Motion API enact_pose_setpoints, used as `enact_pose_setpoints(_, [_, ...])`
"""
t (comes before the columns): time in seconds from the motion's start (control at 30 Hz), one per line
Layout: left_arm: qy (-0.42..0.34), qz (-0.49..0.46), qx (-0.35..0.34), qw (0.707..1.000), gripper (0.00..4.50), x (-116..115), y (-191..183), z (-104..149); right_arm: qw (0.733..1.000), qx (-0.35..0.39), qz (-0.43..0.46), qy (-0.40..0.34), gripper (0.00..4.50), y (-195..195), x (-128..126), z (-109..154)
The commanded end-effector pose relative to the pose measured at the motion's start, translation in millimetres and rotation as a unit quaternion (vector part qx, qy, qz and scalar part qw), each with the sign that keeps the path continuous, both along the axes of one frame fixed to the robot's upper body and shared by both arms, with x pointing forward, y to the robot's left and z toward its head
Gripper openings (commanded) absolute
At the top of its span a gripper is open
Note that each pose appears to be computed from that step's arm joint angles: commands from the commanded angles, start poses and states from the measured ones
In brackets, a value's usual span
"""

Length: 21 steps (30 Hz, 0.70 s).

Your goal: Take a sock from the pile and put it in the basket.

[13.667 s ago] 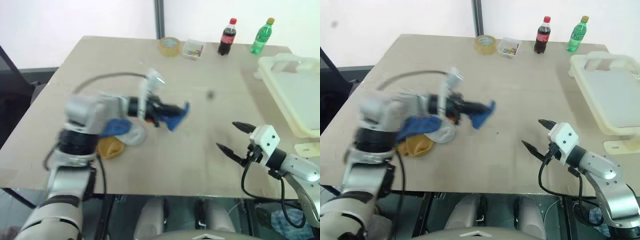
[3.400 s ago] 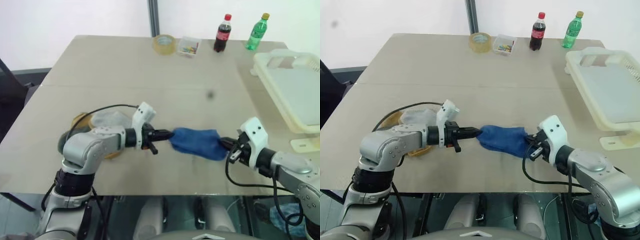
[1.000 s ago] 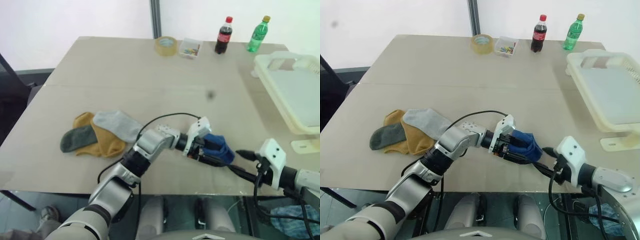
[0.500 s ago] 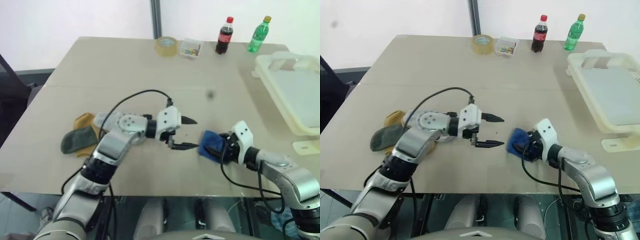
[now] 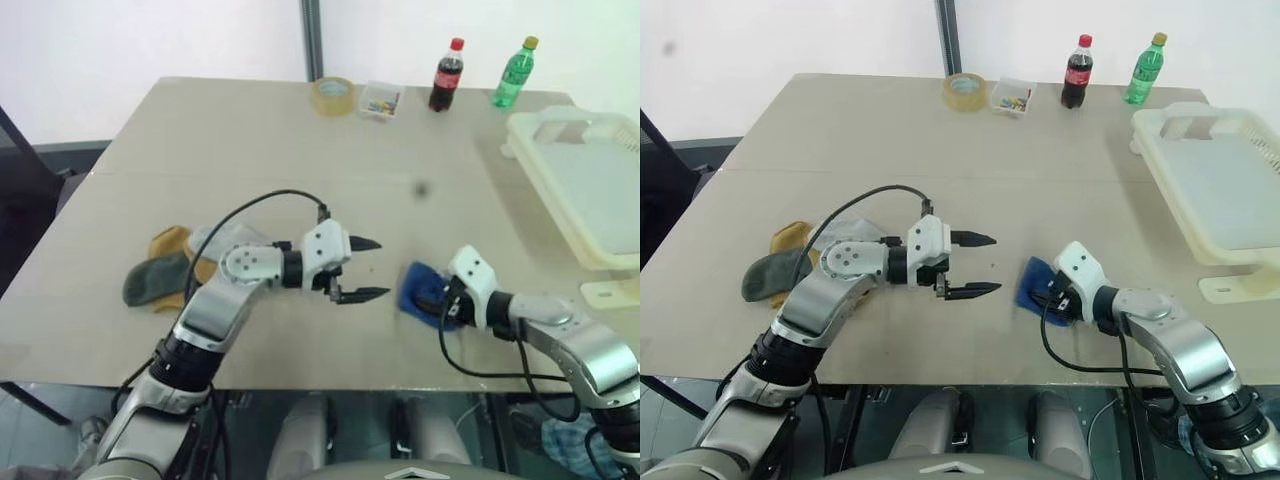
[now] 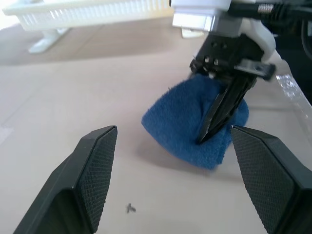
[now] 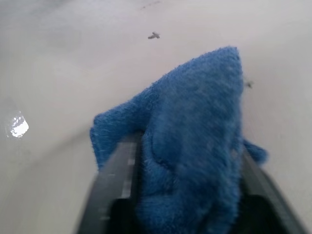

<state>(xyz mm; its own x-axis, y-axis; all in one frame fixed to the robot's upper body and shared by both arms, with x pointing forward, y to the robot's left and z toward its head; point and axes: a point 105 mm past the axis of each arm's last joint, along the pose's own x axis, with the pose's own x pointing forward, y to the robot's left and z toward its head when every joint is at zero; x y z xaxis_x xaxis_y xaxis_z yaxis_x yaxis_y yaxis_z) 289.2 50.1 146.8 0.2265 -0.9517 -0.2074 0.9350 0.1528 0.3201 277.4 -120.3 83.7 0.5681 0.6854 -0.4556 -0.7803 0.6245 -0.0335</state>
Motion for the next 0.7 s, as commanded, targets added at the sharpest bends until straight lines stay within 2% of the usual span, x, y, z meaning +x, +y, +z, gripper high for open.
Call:
enact_pose_setpoints(0.03, [-0.033,0.012,-0.046,0.998,3.94,6,-5,20,0.994,0.073,-0.078,0.002,0.34,-14,20,13])
enact_pose_setpoints(0.1, [-0.033,0.019,-0.074,0.997,3.94,11,-9,28,0.98,0.152,-0.123,-0.04,0.34,-20,40,48])
enact_pose_setpoints(0.2, [-0.044,0.028,-0.113,0.992,3.94,18,-18,44,0.942,0.253,-0.196,-0.103,0.34,-45,72,106])
enact_pose_setpoints(0.33, [-0.068,0.049,-0.159,0.984,3.94,30,-34,65,0.872,0.306,-0.336,-0.183,0.34,-112,120,175])
enact_pose_setpoints(0.4, [-0.083,0.06,-0.174,0.979,3.94,36,-42,73,0.836,0.308,-0.407,-0.201,0.34,-149,141,197])
enact_pose_setpoints(0.43, [-0.087,0.061,-0.183,0.977,3.94,37,-46,77,0.819,0.294,-0.446,-0.208,0.34,-166,150,204])
enact_pose_setpoints(0.5, [-0.092,0.063,-0.192,0.975,3.94,40,-52,81,0.802,0.262,-0.49,-0.219,0.34,-187,161,210])
enact_pose_setpoints(0.57, [-0.097,0.067,-0.199,0.973,3.94,42,-57,84,0.783,0.258,-0.527,-0.205,0.34,-203,168,207])
enact_pose_setpoints(0.63, [-0.099,0.066,-0.201,0.972,3.94,42,-61,84,0.779,0.241,-0.545,-0.196,0.34,-211,172,197])
enact_pose_setpoints(0.67, [-0.1,0.069,-0.204,0.971,3.94,43,-62,85,0.772,0.256,-0.553,-0.179,0.34,-214,172,189])
enact_pose_setpoints(0.7, [-0.101,0.071,-0.206,0.971,3.94,43,-63,85,0.776,0.256,-0.55,-0.173,0.67,-215,173,185])
